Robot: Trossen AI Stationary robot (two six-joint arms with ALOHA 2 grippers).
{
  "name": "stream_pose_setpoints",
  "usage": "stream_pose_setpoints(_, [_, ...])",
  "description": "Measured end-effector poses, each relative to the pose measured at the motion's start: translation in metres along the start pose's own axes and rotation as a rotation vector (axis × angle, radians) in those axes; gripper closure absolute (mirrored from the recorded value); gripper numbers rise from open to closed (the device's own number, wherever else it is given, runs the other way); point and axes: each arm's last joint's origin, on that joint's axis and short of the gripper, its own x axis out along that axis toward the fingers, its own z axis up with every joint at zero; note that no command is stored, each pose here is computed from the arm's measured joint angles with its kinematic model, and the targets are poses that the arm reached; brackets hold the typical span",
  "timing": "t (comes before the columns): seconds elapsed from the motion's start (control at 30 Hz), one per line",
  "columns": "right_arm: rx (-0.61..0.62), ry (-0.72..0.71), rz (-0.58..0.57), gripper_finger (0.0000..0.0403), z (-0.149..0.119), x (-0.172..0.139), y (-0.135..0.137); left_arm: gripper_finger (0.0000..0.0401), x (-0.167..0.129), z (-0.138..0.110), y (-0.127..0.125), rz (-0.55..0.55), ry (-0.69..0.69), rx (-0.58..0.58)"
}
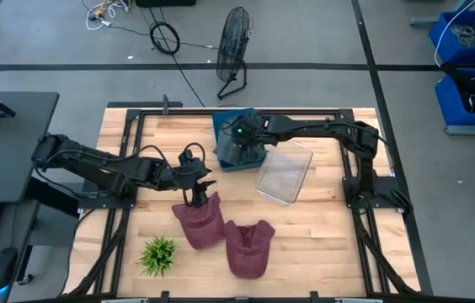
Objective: Pick & Place hat
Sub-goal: Put the gray cap into the blue bin, then put the red cap into the transparent bin
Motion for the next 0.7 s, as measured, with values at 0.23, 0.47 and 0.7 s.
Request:
stream_pose_setpoints(0.23, [-0.025,0.0,0.005,0.0301,0.0,0.0,0.0,0.022,0.0,0.0,0.0,0.0,0.0,-0.002])
stream_pose_setpoints(0.47, [-0.065,0.014,-0.031,0.022,0.005,-0.019,0.007,0.022,0.0,0.0,0.0,0.0,0.003,-0.016])
stream_pose_setpoints(0.7, [-0.127,0.069,-0.124,0.0176,0.015,-0.077,0.014,0.022,0.0,-0.002,-0.003,-0.118,0.05,-0.048])
